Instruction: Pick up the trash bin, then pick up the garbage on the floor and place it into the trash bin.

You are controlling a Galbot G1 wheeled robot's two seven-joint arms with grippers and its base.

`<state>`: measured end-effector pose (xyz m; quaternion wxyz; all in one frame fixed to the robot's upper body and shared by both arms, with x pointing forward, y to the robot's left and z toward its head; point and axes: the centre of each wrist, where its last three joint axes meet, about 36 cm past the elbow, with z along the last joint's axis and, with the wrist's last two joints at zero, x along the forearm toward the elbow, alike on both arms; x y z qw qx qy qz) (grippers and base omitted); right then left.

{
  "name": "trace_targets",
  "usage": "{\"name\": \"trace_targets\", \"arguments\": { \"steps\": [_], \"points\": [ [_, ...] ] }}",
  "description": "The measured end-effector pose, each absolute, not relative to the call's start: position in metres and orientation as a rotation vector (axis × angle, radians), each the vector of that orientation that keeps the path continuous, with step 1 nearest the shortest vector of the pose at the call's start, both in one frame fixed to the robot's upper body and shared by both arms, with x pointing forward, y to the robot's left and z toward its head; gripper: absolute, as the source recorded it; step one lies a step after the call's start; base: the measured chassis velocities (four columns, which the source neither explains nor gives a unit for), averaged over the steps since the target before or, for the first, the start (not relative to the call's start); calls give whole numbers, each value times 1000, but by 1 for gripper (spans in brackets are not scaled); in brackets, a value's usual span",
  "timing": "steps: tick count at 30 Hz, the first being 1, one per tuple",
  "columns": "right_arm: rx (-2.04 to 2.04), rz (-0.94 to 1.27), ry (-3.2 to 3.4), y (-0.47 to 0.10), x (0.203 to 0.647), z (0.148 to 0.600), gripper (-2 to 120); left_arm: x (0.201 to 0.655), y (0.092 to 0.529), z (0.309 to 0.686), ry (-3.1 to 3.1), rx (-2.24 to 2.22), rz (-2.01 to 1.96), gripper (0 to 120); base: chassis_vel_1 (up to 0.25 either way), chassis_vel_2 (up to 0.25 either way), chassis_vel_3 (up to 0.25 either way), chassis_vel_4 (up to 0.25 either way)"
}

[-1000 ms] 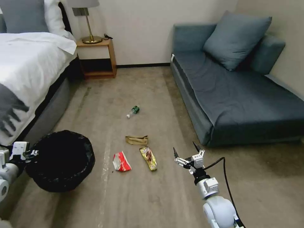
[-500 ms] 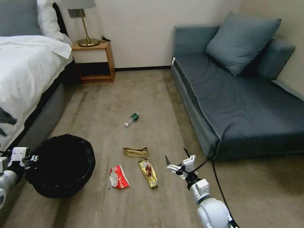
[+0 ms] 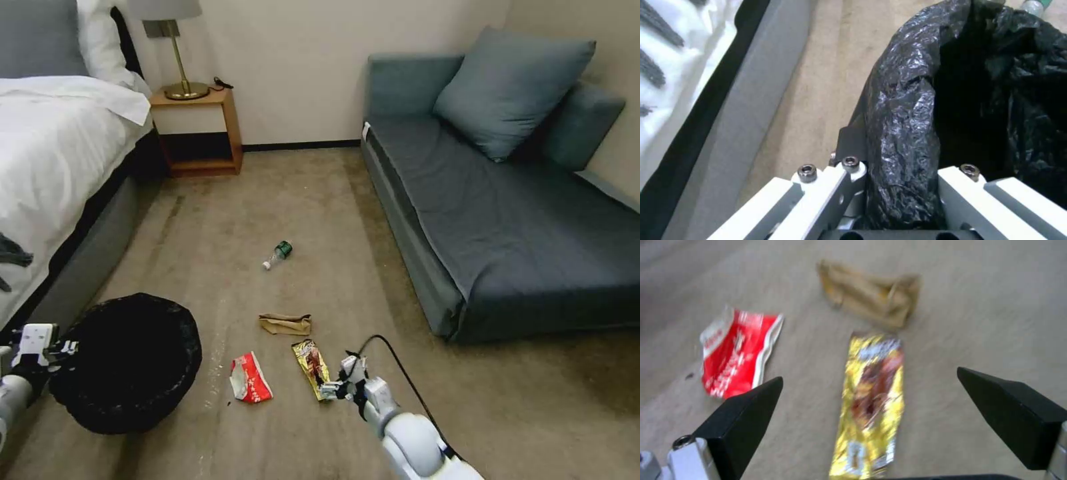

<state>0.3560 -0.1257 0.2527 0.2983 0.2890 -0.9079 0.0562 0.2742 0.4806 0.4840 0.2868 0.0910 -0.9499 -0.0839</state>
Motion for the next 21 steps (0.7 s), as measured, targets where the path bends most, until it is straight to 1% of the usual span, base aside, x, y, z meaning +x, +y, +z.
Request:
{"name": "trace_targets", "arguments": {
  "steps": [1,5,11,14,17,19,20,21],
  "points": [
    [768,149,-2412,-126,356,253,100,274,481,484,-2538,243,-224,5,0,0,0,0],
    [761,89,-2311,-111,382,233,100,271,477,481,-2531,242,-221,5,0,0,0,0],
    [734,78,-2279,-102,395,219,100,271,475,482,-2531,236,-222,5,0,0,0,0],
    [690,67,-2244,-93,404,203,100,272,474,483,-2531,233,-221,5,0,0,0,0],
    [687,93,-2232,-89,404,197,96,273,474,484,-2531,232,-220,5,0,0,0,0],
    [686,131,-2222,-88,403,192,89,273,473,484,-2531,232,-220,5,0,0,0,0],
    [683,143,-2217,-88,402,189,85,273,473,484,-2531,231,-220,5,0,0,0,0],
    [683,143,-2217,-88,402,189,85,273,473,484,-2531,231,-220,5,0,0,0,0]
  ]
}}
